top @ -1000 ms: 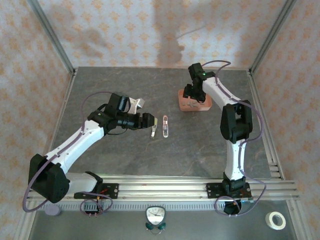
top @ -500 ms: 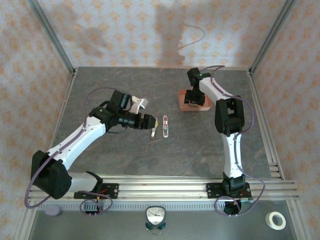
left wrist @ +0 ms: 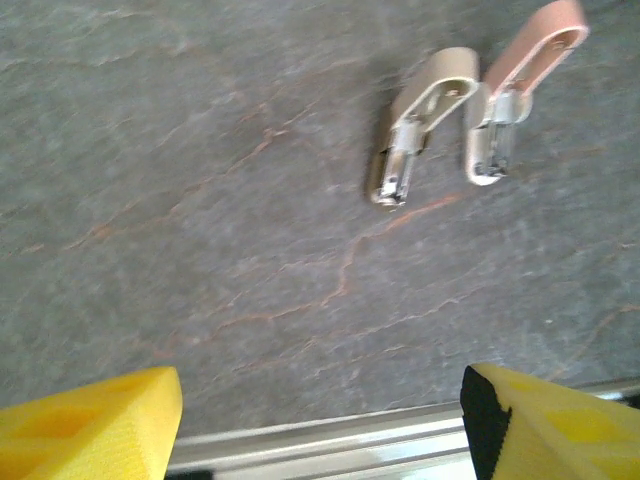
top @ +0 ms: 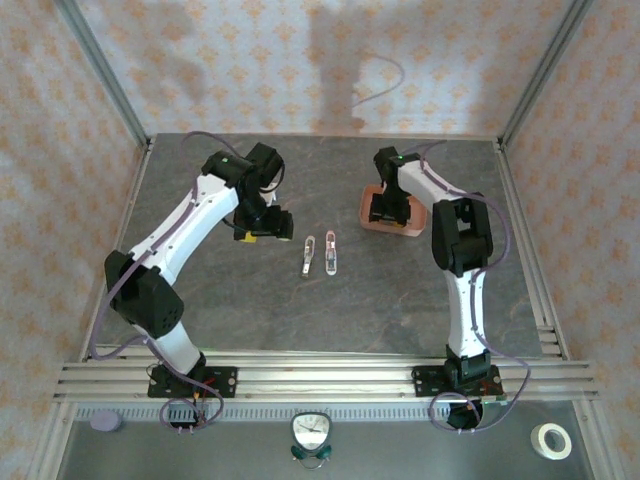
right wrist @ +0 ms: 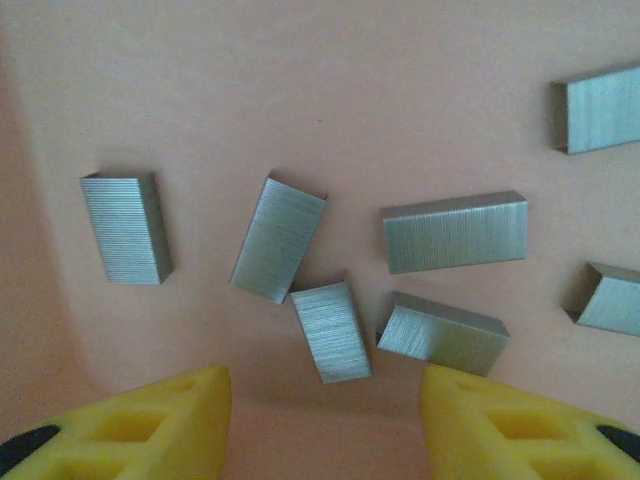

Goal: Load the staples into the stapler

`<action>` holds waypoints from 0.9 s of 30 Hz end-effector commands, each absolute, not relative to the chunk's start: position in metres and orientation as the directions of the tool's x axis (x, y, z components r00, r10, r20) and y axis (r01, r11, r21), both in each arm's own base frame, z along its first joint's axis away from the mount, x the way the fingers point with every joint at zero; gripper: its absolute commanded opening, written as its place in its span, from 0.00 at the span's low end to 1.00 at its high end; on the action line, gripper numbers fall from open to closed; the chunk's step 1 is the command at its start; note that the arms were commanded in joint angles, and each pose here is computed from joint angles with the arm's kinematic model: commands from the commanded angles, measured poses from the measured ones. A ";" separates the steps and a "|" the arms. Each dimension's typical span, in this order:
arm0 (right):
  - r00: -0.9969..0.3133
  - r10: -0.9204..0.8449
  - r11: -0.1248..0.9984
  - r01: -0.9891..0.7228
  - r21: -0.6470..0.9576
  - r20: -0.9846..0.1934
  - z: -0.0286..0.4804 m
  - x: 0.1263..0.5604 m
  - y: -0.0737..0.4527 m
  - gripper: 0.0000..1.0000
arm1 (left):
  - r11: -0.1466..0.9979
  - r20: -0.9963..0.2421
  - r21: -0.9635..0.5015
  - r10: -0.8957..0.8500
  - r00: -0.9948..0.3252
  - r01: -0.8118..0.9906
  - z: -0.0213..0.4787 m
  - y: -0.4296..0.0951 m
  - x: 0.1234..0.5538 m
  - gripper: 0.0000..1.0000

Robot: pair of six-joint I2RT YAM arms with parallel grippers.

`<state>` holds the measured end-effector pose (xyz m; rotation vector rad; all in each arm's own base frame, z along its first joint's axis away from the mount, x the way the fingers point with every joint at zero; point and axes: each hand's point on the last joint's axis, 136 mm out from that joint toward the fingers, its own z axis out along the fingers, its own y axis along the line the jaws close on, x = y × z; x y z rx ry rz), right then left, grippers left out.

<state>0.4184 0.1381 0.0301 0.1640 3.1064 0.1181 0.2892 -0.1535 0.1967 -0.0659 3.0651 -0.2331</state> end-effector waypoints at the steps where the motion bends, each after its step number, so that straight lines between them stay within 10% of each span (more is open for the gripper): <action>1: -0.995 0.098 0.994 0.099 0.041 0.019 0.042 0.389 0.140 0.53 | 0.995 -0.059 0.008 -0.096 -0.994 -0.097 0.211 -0.130 0.277 0.74; 14: -0.986 0.139 0.990 0.140 -0.003 0.087 0.041 0.316 0.148 0.53 | 0.913 -0.045 0.406 0.063 -0.997 0.039 0.214 -0.107 0.282 0.76; 27: -0.970 0.214 0.977 0.214 -0.012 0.114 0.044 0.279 0.142 0.53 | 0.852 0.013 0.497 0.184 -0.983 0.166 0.201 -0.110 0.284 0.79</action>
